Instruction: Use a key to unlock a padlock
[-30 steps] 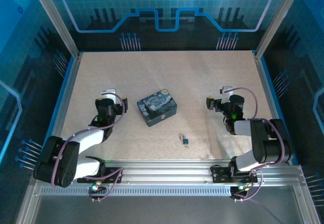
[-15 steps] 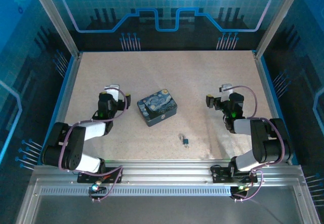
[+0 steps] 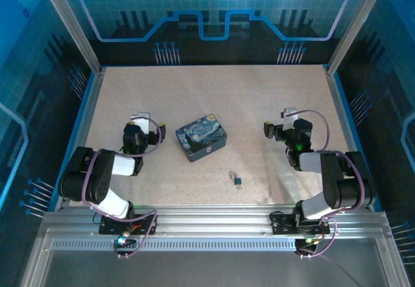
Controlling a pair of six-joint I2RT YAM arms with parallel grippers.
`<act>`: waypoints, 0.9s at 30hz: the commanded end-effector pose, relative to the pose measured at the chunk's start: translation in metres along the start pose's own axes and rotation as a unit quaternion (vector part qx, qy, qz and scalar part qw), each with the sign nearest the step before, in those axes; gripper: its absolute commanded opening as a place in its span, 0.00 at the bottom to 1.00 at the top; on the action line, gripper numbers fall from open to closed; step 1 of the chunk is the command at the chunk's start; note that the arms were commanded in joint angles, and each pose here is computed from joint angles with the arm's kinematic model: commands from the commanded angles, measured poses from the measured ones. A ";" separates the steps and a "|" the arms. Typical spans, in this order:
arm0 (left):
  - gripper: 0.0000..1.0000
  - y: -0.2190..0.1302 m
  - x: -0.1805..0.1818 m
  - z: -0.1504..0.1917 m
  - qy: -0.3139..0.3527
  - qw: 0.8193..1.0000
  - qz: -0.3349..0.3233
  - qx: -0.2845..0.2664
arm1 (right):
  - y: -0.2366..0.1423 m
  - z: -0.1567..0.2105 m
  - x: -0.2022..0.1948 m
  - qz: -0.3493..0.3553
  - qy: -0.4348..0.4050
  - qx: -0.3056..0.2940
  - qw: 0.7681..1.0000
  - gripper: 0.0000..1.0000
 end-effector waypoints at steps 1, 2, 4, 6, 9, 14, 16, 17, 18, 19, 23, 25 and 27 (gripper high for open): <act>0.99 0.006 0.010 -0.020 -0.033 0.999 -0.017 -0.026 | 0.004 -0.008 0.002 0.001 -0.015 -0.009 1.000 1.00; 0.99 0.005 0.014 -0.021 -0.041 0.999 -0.021 -0.024 | 0.004 -0.009 0.004 0.003 -0.019 -0.007 1.000 1.00; 0.99 0.005 0.015 -0.020 -0.042 0.999 -0.022 -0.026 | 0.005 -0.008 0.005 0.006 -0.024 -0.005 1.000 1.00; 0.99 0.005 0.015 -0.021 -0.042 0.998 -0.022 -0.028 | 0.005 -0.009 0.005 0.006 -0.024 -0.006 1.000 1.00; 0.99 0.005 0.015 -0.021 -0.041 0.999 -0.022 -0.027 | 0.005 -0.009 0.005 0.006 -0.024 -0.006 1.000 1.00; 0.99 0.005 0.015 -0.022 -0.041 0.999 -0.022 -0.028 | 0.005 -0.009 0.005 0.006 -0.023 -0.006 1.000 1.00; 0.99 0.005 0.015 -0.022 -0.041 0.999 -0.022 -0.028 | 0.005 -0.009 0.005 0.006 -0.024 -0.006 1.000 1.00; 0.99 0.005 0.015 -0.021 -0.041 0.999 -0.022 -0.028 | 0.005 -0.008 0.005 0.006 -0.024 -0.005 1.000 1.00; 0.99 0.005 0.015 -0.021 -0.041 0.999 -0.022 -0.028 | 0.005 -0.009 0.005 0.006 -0.024 -0.006 1.000 1.00; 0.99 0.005 0.015 -0.021 -0.041 0.999 -0.022 -0.028 | 0.005 -0.009 0.005 0.006 -0.024 -0.006 1.000 1.00; 0.99 0.005 0.015 -0.021 -0.041 0.999 -0.022 -0.028 | 0.005 -0.008 0.005 0.006 -0.024 -0.005 1.000 1.00; 0.99 0.005 0.014 -0.022 -0.041 0.998 -0.022 -0.029 | 0.005 -0.009 0.006 0.006 -0.024 -0.006 1.000 1.00; 0.99 0.005 0.015 -0.021 -0.041 0.999 -0.022 -0.027 | 0.005 -0.008 0.006 0.005 -0.025 -0.004 1.000 1.00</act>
Point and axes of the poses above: each hand's point on the last joint's axis, 136 mm out from that joint toward the fingers, its own y axis out along the fingers, its own x axis along the line the jaws close on, z = x × y, the point moved 1 cm from there along -y, back along the fingers, and after that the axes turned 5 degrees about -y, right-handed, at the moved point
